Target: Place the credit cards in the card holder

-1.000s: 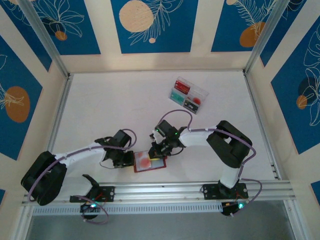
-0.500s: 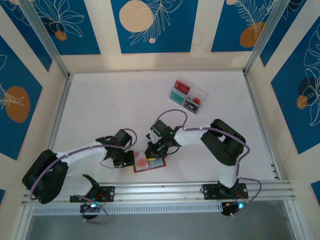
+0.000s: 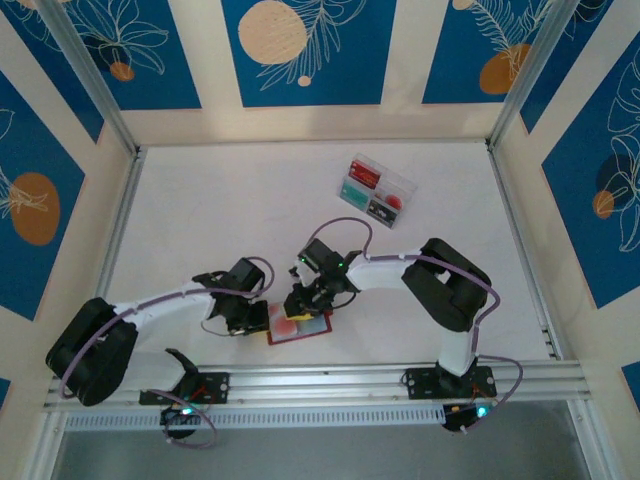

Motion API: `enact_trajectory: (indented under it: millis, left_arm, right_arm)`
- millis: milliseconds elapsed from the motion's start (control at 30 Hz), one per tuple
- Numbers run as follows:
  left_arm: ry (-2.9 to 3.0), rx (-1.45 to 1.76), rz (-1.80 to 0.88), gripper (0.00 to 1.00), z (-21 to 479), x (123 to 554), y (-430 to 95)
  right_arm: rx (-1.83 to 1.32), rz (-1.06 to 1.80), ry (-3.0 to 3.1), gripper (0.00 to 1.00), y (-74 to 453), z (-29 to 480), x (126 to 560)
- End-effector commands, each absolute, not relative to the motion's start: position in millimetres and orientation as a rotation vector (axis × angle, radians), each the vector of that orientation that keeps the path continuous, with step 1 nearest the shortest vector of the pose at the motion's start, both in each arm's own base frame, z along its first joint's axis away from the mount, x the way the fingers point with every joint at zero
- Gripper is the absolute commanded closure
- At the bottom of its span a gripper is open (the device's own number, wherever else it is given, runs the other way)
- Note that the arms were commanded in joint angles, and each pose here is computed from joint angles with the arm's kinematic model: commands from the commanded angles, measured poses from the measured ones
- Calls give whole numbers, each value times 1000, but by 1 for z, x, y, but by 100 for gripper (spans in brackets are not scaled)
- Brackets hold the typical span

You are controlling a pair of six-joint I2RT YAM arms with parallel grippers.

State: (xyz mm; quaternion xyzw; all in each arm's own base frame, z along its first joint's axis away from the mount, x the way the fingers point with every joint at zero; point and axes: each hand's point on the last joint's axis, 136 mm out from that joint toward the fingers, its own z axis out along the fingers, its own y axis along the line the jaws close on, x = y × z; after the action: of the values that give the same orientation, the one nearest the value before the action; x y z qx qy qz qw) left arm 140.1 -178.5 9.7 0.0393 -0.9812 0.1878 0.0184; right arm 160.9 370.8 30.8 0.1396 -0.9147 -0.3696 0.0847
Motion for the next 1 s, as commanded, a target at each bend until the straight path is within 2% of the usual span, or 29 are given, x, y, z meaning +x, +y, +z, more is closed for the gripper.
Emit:
enact_trajectory:
  millis: [0, 333, 500, 633, 767, 967]
  left_arm:
    - [-3081, 124, 679, 91, 3, 148, -189]
    - [-3083, 183, 798, 90, 26, 158, -182]
    - [-3084, 198, 851, 90, 39, 164, -180]
    - [-3095, 193, 894, 90, 49, 169, -180]
    - [-3101, 180, 905, 89, 54, 174, -182]
    - [-3089, 190, 924, 89, 52, 177, -185]
  right_arm:
    - [469, -1098, -2719, 66, 370, 49, 154]
    - [499, -963, -2813, 54, 351, 85, 160]
    - [480, -911, -2937, 62, 330, 102, 180]
    - [310, -822, -3156, 69, 280, 130, 243]
    - [-61, -601, -3396, 66, 198, 155, 332]
    - [-682, -697, -3505, 63, 97, 179, 438]
